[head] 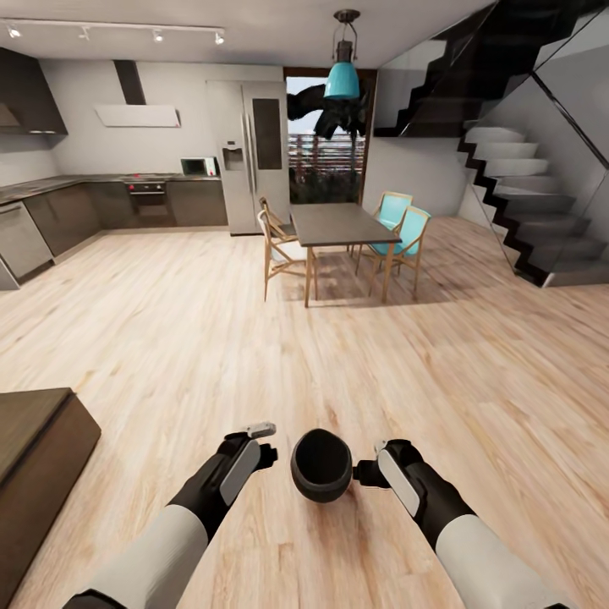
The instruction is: Place each of the two pumpkins and all three candles from the living room inside a cabinet in the living room (use any cabinet), then make sure every cabinet is closed, and position the cauldron so it is next to a table in the living room.
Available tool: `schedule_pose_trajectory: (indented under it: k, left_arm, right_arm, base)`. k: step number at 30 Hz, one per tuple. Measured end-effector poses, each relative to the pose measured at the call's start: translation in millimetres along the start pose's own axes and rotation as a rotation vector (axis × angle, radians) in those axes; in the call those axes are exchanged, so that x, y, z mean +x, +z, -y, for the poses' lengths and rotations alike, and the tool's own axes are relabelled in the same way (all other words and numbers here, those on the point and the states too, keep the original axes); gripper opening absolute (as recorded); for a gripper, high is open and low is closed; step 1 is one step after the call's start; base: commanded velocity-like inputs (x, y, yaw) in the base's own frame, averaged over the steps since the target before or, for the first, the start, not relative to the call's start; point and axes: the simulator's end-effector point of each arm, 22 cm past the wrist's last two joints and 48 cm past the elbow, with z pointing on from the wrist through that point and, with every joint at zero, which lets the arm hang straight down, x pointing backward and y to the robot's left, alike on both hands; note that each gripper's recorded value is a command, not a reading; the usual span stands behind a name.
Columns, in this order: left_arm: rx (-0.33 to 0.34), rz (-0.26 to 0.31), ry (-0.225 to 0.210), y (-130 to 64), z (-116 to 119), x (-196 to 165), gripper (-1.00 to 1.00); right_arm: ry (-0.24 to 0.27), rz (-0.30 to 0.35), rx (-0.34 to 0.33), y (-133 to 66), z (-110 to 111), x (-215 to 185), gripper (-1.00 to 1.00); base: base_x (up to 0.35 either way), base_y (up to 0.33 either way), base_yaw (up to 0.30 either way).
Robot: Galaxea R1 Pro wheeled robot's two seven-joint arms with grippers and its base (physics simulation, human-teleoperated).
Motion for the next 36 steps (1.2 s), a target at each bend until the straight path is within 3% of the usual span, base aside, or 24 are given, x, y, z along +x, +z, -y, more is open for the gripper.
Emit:
schedule_pose_trajectory:
  k: [11, 18, 36]
  left_arm:
    - [0.007, -0.001, 0.0, -0.6, 5.3, 0.9, 1.0]
    - [0.008, -0.001, 0.001, -0.7, 6.2, 1.1, 1.0]
    - [0.009, 0.001, 0.001, -1.3, 7.3, 1.0, 1.0]
  right_arm:
    - [0.002, -0.005, -0.004, 0.7, 1.4, 1.0, 1.0]
    - [0.061, -0.005, -0.023, 1.4, 4.2, -0.5, 1.0]
    - [0.074, 0.017, -0.027, 1.3, 3.1, -5.0, 1.0]
  base:
    - [0.247, -0.181, 0.0]
    - [0.062, -0.001, 0.0]
    - [0.228, 0.008, 0.0]
